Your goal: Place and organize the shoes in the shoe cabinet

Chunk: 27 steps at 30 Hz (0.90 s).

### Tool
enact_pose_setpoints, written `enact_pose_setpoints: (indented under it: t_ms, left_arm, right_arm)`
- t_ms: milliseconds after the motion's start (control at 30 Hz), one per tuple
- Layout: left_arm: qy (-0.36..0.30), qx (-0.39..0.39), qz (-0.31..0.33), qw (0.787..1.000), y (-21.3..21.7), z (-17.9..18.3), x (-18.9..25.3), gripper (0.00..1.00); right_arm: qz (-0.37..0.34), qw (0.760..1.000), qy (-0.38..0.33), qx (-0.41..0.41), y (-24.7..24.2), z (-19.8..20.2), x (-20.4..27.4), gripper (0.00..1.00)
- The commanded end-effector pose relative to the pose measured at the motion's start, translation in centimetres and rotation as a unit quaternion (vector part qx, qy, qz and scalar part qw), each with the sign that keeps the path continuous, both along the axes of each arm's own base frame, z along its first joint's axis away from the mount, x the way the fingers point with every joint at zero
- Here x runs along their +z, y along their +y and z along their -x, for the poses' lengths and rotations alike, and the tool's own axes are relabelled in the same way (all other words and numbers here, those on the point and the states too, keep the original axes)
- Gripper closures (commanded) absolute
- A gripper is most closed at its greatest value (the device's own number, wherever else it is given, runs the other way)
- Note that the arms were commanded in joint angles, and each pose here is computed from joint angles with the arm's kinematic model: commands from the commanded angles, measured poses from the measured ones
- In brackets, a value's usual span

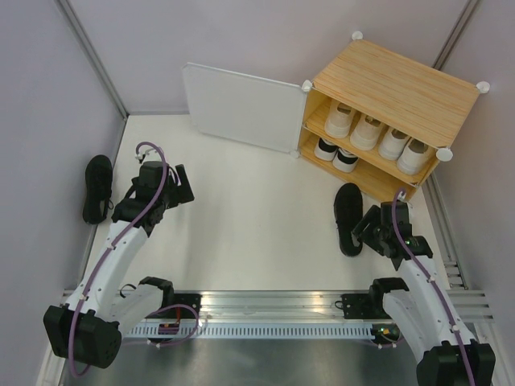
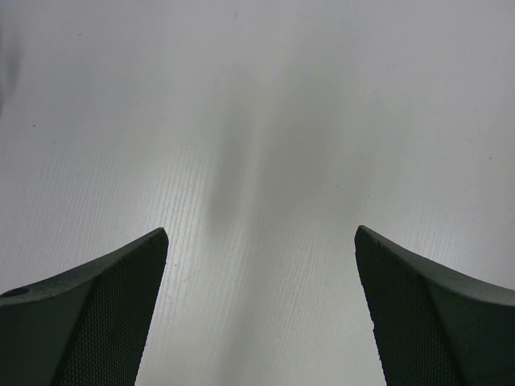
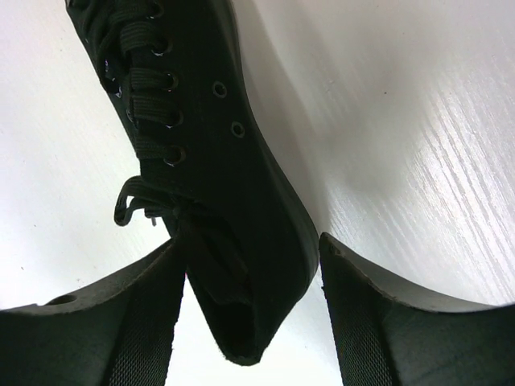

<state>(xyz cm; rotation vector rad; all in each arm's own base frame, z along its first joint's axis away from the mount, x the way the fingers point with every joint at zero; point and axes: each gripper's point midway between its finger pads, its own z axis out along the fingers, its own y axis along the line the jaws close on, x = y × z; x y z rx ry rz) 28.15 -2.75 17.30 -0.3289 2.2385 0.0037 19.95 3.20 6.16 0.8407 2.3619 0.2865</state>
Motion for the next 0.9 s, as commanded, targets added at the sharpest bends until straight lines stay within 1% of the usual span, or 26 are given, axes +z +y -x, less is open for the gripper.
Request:
enact_pose_setpoints:
  t_ms: [0,100,133,167,267,500,700,733,800,833,867]
  left_arm:
    - [-0.011,-0.009,0.0,1.0,-0.1,-0.4,0.7,0.0]
    - [-0.011,-0.01,0.001,1.0,-0.2,-0.4,0.6,0.0]
    - [-0.009,-0.01,0.001,1.0,-0.2,-0.4,0.6,0.0]
    - [-0.01,-0.01,0.002,1.0,-0.2,-0.4,0.7,0.0]
    - [-0.011,-0.01,0.002,1.0,-0.2,-0.3,0.7,0.0]
    - [-0.013,-0.01,0.001,1.0,-0.2,-0.3,0.8,0.0]
    - [-0.01,-0.011,0.001,1.0,-0.2,-0.3,0.7,0.0]
    - [-0.01,-0.011,0.001,1.0,-0.2,-0.3,0.6,0.0]
    - [-0.011,-0.012,0.001,1.0,-0.2,-0.3,0.7,0.0]
    - [-0.011,-0.011,0.001,1.0,-0.2,-0.3,0.6,0.0]
    - [-0.01,-0.01,0.0,1.0,-0.1,-0.3,0.6,0.0]
  right_arm:
    - [-0.002,1.0,-0.024,-0.003,0.0,-1.1,1.8,0.3]
    - [0.002,1.0,-0.015,0.0,0.0,-1.2,1.6,0.38]
    - [0.007,1.0,-0.014,0.003,-0.1,-1.4,1.6,0.39]
    - [0.018,1.0,-0.01,-0.001,-0.5,-1.5,1.5,0.43]
    - [0.038,0.999,-0.009,0.006,-1.0,-2.1,1.6,0.49]
    - [0.035,0.998,0.021,0.048,0.1,-2.3,-0.6,0.51]
    - [0.042,0.996,0.022,0.075,1.0,-3.6,-1.7,0.52]
    - [0.04,0.996,0.009,0.077,1.1,-4.2,-1.5,0.57]
    - [0.04,0.997,0.005,0.069,1.1,-4.6,-1.6,0.67]
    - [0.035,0.998,0.008,0.059,1.0,-4.5,-1.6,0.82]
    - [0.036,0.998,-0.001,0.056,1.0,-4.6,-1.1,0.89]
